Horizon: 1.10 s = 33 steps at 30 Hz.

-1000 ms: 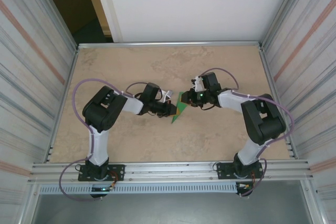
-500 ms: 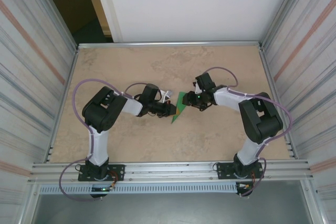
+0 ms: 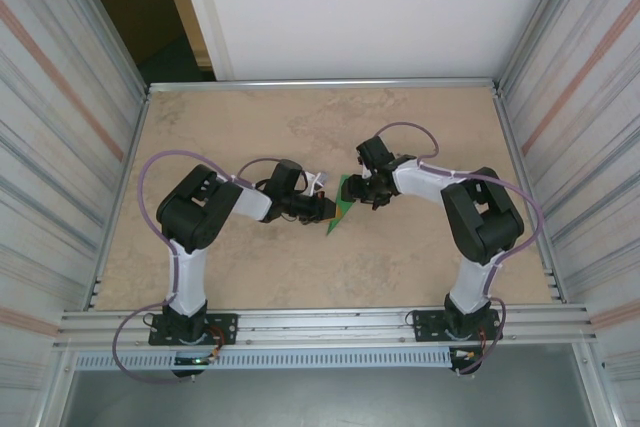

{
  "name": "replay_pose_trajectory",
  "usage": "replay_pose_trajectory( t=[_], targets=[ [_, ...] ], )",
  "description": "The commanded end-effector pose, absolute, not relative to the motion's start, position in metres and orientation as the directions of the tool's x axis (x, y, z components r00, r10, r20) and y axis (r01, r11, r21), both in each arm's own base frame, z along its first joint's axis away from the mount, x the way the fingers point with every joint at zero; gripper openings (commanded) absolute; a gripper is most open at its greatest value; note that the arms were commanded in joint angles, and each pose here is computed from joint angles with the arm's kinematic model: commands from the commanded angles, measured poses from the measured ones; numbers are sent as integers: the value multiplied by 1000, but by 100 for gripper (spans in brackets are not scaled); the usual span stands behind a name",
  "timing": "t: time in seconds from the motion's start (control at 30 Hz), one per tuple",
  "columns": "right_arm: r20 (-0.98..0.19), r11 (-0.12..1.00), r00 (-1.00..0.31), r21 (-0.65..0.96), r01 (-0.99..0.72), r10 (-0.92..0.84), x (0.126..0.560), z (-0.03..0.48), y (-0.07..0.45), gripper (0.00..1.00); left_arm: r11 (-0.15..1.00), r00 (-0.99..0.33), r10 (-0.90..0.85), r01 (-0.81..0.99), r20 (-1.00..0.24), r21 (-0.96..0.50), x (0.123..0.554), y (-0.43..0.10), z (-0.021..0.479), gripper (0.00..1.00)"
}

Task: Fold a paper plane with a square sheet of paper (pick it up from the middle)
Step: Fold the wing for the fifth time at the center of the table.

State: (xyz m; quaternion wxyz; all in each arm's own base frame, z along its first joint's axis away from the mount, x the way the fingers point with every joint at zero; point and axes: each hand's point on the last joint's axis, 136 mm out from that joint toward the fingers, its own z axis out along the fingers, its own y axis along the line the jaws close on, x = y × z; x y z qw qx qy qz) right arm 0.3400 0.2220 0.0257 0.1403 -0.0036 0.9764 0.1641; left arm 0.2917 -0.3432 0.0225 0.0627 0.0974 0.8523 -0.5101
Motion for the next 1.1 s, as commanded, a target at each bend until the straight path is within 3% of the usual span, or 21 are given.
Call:
replay_pose_trajectory(
  t=[0.0, 0.43, 0.63, 0.83, 1.07],
  targets=[
    [-203, 967, -979, 249, -57, -6, 328, 1, 217, 62, 694, -999, 29, 43, -32, -718, 272, -294, -65, 2],
    [-81, 999, -997, 30, -20, -18, 314, -42, 203, 64, 714, -999, 33, 41, -24, -699, 268, -289, -72, 12],
    [-60, 1000, -998, -3, -17, -17, 311, -49, 204, 67, 729, -999, 39, 37, -12, -683, 266, -286, -79, 11],
    [-98, 989, -995, 146, -15, 0, 318, -20, 220, 67, 749, -999, 31, 30, -11, -662, 261, -280, -85, 5],
    [-241, 876, -970, 477, -78, 45, 333, 60, 236, 68, 757, -999, 22, 39, -34, -652, 261, -275, -92, 0]
  ],
)
